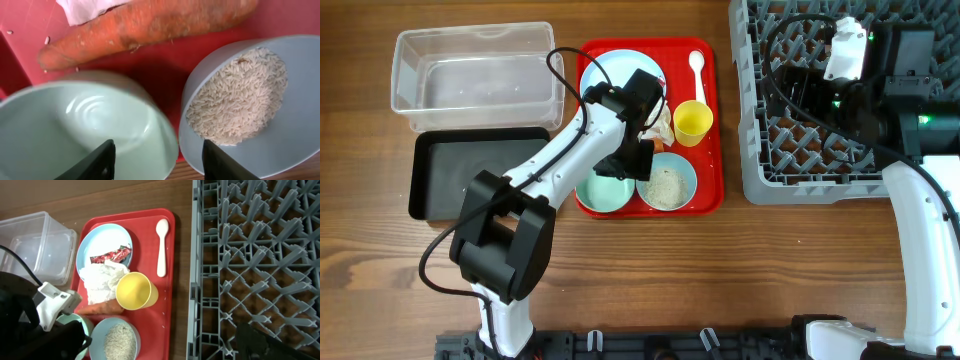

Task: Sort waste into correct bins and load items into the dishwasher rack
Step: 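Grasp the blue rice bowl with the left gripper and lift it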

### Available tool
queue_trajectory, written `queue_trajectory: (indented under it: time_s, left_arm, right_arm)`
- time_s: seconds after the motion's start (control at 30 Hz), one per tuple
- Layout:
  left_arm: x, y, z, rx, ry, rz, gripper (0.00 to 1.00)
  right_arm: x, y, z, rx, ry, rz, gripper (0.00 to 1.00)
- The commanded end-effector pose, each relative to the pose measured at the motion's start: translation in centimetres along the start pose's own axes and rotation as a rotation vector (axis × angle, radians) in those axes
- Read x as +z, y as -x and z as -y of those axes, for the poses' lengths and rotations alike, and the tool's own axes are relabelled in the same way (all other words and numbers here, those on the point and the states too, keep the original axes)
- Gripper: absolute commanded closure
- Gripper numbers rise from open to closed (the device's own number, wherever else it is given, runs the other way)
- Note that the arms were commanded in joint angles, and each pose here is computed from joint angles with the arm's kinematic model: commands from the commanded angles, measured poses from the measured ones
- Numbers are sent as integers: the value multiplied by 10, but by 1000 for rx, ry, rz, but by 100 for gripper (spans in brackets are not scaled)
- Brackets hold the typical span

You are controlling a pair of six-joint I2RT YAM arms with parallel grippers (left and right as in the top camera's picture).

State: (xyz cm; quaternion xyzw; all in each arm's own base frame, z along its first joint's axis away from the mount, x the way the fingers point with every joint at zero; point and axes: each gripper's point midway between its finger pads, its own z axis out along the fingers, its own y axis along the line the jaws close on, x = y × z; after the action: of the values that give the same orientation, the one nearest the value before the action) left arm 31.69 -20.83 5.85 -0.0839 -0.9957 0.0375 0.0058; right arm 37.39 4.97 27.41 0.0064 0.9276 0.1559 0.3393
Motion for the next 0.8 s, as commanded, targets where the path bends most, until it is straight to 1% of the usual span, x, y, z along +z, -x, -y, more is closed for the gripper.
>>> queue_trajectory:
  time_s: [0.0, 0.07, 0.13, 0.2, 0.23, 0.27, 0.33, 0.4, 0.63, 0.7, 0.77]
  left_arm:
    - [-11, 6, -1, -10, 3, 19, 43]
    - [-38, 21, 11, 14, -34, 103, 42]
    - [-51, 28, 33, 114, -109, 156, 42]
    - [-53, 25, 67, 295, -173, 190, 38]
    - [-52, 23, 75, 359, -173, 198, 34]
    - [-49, 17, 93, 489, -173, 212, 29]
    - [-35, 9, 116, 637, -141, 219, 28]
    - [-19, 4, 122, 670, -103, 194, 32]
    - [26, -6, 126, 682, -81, 95, 59]
    - [37, -8, 126, 685, -74, 72, 62]
    - [46, -11, 126, 682, -67, 50, 69]
  right_arm:
    - [2, 0, 2, -18, -7, -6, 0]
    - [2, 0, 2, -18, -7, -6, 0]
    - [2, 0, 2, -19, -8, -6, 0]
    - [2, 1, 2, -20, -8, -5, 0]
    - [2, 1, 2, -20, -8, -5, 0]
    - [2, 1, 2, -20, -8, -4, 0]
    - [2, 1, 4, -19, -22, -5, 0]
    - [2, -1, 7, -17, -35, -10, 0]
    - [2, 0, 9, -16, -47, -8, 0]
    - [2, 0, 9, -16, -47, -8, 0]
    - [2, 0, 9, -16, -47, -8, 0]
